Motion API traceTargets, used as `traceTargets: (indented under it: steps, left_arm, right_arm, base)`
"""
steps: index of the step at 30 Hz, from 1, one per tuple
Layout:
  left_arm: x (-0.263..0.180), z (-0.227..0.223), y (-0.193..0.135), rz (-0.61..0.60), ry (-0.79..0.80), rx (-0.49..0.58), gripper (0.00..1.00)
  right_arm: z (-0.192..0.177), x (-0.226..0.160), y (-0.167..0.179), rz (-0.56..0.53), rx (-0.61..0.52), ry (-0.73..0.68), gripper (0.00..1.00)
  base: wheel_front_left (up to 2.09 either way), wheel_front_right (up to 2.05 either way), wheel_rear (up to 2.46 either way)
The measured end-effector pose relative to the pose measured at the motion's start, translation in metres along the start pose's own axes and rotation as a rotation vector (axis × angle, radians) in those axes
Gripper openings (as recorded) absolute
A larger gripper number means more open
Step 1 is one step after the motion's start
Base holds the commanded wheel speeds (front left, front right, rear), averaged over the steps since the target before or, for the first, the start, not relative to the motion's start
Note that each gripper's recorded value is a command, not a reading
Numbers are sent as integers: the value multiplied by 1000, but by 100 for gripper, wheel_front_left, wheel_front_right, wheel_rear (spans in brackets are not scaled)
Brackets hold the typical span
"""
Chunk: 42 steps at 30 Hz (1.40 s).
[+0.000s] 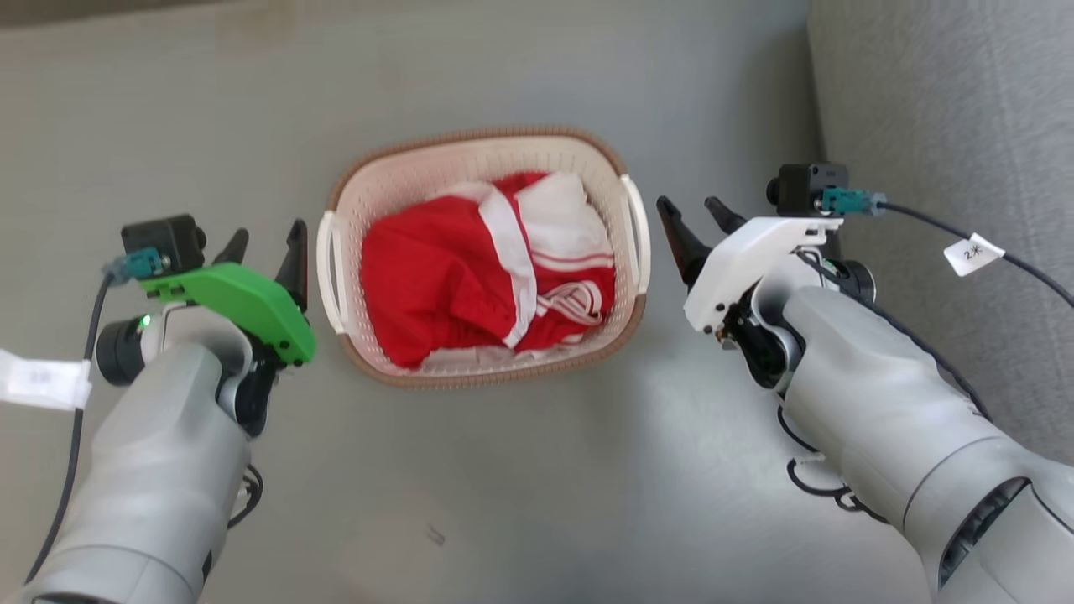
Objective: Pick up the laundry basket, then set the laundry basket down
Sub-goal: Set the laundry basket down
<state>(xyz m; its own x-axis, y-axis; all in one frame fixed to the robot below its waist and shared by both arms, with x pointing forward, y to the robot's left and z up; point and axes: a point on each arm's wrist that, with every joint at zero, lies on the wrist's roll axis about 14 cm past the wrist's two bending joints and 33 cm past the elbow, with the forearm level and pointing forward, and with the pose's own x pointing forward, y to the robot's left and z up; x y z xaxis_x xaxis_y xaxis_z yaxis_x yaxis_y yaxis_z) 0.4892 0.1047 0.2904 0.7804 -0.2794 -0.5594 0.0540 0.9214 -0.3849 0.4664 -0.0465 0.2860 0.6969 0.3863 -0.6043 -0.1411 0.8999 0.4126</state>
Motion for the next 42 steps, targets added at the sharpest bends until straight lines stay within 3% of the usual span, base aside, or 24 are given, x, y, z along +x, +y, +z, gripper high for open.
traceTargets:
  steps: [15,27,42]
  left_arm:
    - [-57,46,-9,-6,-174,-28,100]
    - [-94,78,-40,-77,-313,12,100]
    - [-126,85,-46,-74,-417,-11,100]
  right_arm:
    - [76,-52,38,67,-48,-231,100]
    - [106,-102,30,45,-103,-371,100]
    - [116,-143,33,38,-49,-525,100]
  base:
    - [0,0,0]
    - [0,0,0]
    - [0,0,0]
